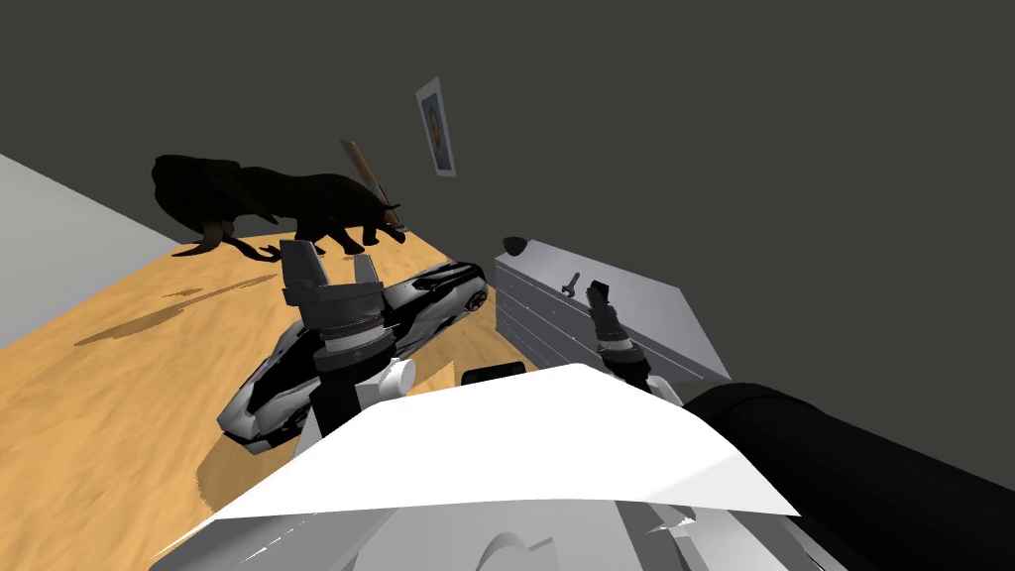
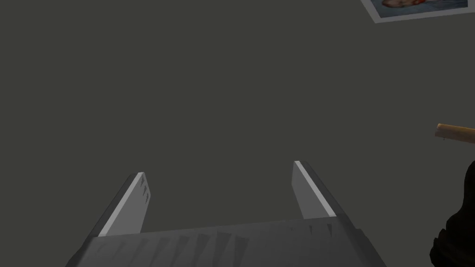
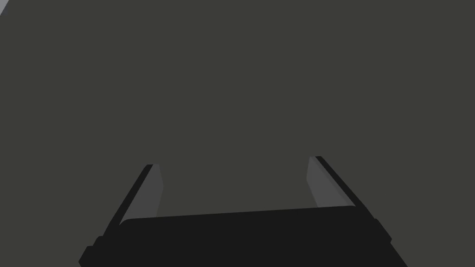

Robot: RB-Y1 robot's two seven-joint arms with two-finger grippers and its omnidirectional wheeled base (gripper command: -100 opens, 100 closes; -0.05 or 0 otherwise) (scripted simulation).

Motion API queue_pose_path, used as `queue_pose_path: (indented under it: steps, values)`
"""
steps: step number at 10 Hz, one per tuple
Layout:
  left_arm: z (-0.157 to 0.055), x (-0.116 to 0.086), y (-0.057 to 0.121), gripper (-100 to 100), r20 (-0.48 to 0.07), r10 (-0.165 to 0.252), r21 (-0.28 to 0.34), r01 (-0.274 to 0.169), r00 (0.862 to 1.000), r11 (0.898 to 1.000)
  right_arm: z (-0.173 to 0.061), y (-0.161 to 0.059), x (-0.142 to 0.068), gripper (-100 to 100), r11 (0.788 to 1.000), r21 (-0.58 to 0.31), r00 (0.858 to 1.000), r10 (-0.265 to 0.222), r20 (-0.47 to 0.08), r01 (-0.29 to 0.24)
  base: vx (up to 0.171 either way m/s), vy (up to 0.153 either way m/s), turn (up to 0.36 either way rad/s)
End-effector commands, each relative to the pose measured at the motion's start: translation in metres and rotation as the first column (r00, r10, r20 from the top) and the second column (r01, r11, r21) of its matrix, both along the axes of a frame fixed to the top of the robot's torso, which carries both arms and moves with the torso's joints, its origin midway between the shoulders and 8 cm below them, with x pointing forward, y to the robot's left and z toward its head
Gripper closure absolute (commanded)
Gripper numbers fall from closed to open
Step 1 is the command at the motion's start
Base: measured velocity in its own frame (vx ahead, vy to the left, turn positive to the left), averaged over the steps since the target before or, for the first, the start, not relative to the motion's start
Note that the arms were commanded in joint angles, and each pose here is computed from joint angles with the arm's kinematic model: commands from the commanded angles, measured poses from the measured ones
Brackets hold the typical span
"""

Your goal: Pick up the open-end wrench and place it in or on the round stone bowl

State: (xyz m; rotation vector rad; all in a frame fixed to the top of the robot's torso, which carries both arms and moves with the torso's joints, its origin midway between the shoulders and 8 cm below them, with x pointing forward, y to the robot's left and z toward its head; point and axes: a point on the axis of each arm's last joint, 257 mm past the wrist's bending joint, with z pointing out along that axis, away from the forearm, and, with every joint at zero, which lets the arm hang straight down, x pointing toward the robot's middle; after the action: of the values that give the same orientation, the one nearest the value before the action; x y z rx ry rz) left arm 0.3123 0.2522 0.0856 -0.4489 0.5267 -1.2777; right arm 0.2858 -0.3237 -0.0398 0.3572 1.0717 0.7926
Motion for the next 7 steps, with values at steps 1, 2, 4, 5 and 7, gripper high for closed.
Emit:
queue_pose_path:
  steps: [1, 2, 4, 5, 7]
  values:
    - [0.000, 0.000, 0.000, 0, 0.000, 0.000, 0.000, 0.000, 1.000, 1.000, -0.009, -0.009, -0.010, -100, 0.994, -0.108, 0.998, -0.031, -0.046, 0.026, -0.002, 0.025, 0.140]
    - [0.000, 0.000, 0.000, 0, 0.000, 0.000, 0.000, 0.000, 1.000, 1.000, -0.014, -0.011, -0.016, -100, 0.981, -0.194, 0.997, -0.041, -0.070, 0.026, 0.003, 0.034, 0.250]
    - [0.000, 0.000, 0.000, 0, 0.000, 0.000, 0.000, 0.000, 1.000, 1.000, -0.023, -0.022, -0.027, -100, 0.952, -0.302, 0.990, -0.077, -0.115, 0.039, 0.006, 0.024, 0.103]
    - [0.000, 0.000, 0.000, 0, 0.000, 0.000, 0.000, 0.000, 1.000, 1.000, -0.026, -0.029, -0.033, -100, 0.947, -0.317, 0.986, -0.096, -0.134, 0.049, 0.007, 0.017, 0.079]
    - [0.000, 0.000, 0.000, 0, 0.000, 0.000, 0.000, 0.000, 1.000, 1.000, -0.034, -0.037, -0.044, -100, 0.907, -0.418, 0.977, -0.124, -0.176, 0.040, 0.011, 0.016, 0.126]
